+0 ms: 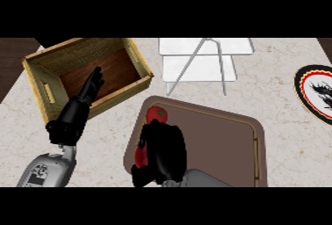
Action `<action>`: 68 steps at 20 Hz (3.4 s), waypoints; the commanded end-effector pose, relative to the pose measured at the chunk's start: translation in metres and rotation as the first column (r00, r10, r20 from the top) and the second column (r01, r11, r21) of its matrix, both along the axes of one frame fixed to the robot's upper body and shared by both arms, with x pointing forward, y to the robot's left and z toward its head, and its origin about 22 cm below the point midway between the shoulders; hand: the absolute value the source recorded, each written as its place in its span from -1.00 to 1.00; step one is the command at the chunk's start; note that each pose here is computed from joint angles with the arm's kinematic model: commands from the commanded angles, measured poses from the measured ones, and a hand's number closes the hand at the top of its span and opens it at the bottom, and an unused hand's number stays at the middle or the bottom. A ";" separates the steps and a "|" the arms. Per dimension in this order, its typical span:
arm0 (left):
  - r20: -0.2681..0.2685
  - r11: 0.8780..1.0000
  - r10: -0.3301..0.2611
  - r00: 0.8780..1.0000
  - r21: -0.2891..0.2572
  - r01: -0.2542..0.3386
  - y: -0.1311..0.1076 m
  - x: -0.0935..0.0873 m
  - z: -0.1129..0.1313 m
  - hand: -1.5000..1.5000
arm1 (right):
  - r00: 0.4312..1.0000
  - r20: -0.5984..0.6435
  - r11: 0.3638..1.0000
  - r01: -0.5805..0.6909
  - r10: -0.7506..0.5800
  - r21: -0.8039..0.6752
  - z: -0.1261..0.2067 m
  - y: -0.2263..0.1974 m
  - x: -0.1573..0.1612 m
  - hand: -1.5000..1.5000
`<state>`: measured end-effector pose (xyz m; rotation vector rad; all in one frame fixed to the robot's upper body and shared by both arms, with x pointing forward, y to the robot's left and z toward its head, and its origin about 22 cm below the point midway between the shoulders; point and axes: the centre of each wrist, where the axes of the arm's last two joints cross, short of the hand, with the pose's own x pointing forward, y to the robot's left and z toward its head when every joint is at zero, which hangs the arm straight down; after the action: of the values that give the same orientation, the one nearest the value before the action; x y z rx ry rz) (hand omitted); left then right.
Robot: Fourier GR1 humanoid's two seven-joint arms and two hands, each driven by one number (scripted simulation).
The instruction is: Pick the pear from the tray and place it in the tiered shelf
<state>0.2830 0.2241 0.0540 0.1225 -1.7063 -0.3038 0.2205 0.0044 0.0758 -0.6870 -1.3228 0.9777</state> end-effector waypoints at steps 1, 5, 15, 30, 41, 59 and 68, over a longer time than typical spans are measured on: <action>-0.121 0.999 -0.030 0.992 -0.021 0.028 -0.011 -0.006 -0.023 0.00 | 0.993 0.059 0.962 0.085 -0.104 0.260 0.027 0.009 -0.007 1.00; -0.135 1.000 -0.004 0.991 -0.021 0.001 -0.008 -0.002 -0.029 0.00 | 0.978 0.179 0.954 0.049 -0.105 0.295 0.053 0.022 -0.012 1.00; -0.135 0.999 0.033 0.990 -0.005 -0.034 -0.005 -0.001 -0.019 0.00 | 0.894 0.360 0.941 0.163 -0.268 0.295 0.120 0.031 0.007 1.00; -0.136 0.999 0.041 0.990 -0.017 -0.044 0.001 -0.012 -0.030 0.00 | 0.731 0.519 0.894 0.313 -0.443 0.321 0.205 0.040 0.043 1.00; -0.136 0.999 0.038 0.990 -0.011 -0.040 -0.005 -0.019 -0.031 0.00 | 0.630 0.598 0.867 0.403 -0.496 0.295 0.245 0.036 0.077 1.00; -0.118 1.000 0.010 0.993 -0.017 -0.013 0.003 -0.008 -0.036 0.00 | 0.560 0.734 0.894 0.424 -0.384 0.144 0.218 0.027 0.143 1.00; -0.124 0.999 0.017 0.992 -0.038 -0.022 -0.015 -0.012 -0.039 0.00 | 0.521 0.671 0.849 0.299 -0.527 0.435 0.211 -0.007 0.167 1.00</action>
<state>0.2790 0.2352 0.0547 0.1668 -1.7239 -0.2668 0.3829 0.0039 0.2894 -1.3305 -1.8281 0.1780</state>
